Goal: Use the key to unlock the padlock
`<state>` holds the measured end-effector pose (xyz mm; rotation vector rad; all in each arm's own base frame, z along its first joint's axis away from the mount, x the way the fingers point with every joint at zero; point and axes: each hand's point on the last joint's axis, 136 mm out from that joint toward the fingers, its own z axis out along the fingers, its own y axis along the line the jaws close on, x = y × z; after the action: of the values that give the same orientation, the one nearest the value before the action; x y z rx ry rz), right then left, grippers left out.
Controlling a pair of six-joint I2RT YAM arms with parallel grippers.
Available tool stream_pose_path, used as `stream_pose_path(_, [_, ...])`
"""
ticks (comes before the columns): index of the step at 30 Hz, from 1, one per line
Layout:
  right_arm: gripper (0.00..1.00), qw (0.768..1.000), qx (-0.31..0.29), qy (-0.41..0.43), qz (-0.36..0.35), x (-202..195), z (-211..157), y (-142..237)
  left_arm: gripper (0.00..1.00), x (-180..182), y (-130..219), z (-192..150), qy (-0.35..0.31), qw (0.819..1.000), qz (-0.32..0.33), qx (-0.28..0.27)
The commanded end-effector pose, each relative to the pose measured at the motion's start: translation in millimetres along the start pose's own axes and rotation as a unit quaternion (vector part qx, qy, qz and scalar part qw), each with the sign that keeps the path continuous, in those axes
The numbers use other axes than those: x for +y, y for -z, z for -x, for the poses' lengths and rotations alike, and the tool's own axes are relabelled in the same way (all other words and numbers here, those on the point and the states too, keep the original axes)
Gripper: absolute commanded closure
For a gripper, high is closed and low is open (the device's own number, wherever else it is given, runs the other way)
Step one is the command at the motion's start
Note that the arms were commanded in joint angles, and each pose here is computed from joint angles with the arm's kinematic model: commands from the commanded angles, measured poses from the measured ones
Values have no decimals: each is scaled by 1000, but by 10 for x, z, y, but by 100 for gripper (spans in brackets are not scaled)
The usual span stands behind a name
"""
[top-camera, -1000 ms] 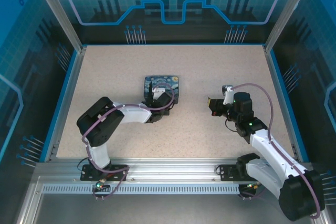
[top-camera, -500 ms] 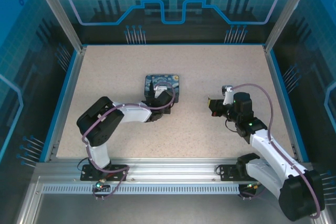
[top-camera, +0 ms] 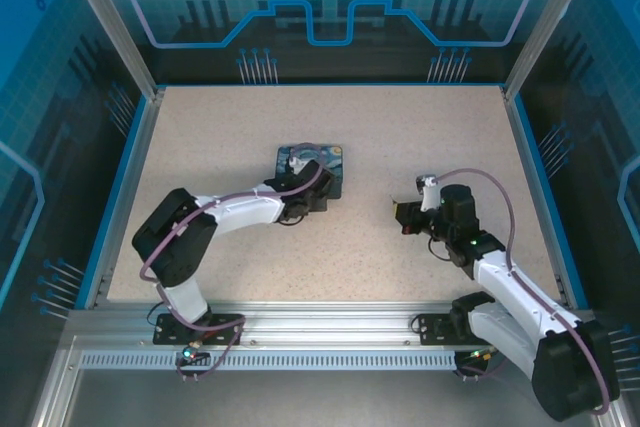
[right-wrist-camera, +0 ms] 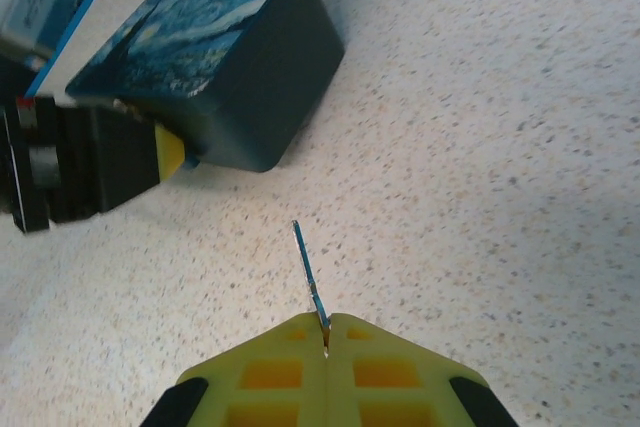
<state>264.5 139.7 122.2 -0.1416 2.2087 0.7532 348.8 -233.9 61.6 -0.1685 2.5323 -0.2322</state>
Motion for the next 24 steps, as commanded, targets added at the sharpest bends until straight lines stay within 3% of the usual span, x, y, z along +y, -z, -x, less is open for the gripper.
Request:
stream_pose_path(1, [100,997,-1,46,55,232,-34,-32,74,-117,218,163,81,996,-48,7])
stream_pose_path(10, [100,986,-10,115,124,579,-87,-98,83,-290,367,357,171,977,-126,20])
stream_pose_path(24, [100,961,28,190,199,935,-68,-538,83,-425,485,440,220,958,-183,33])
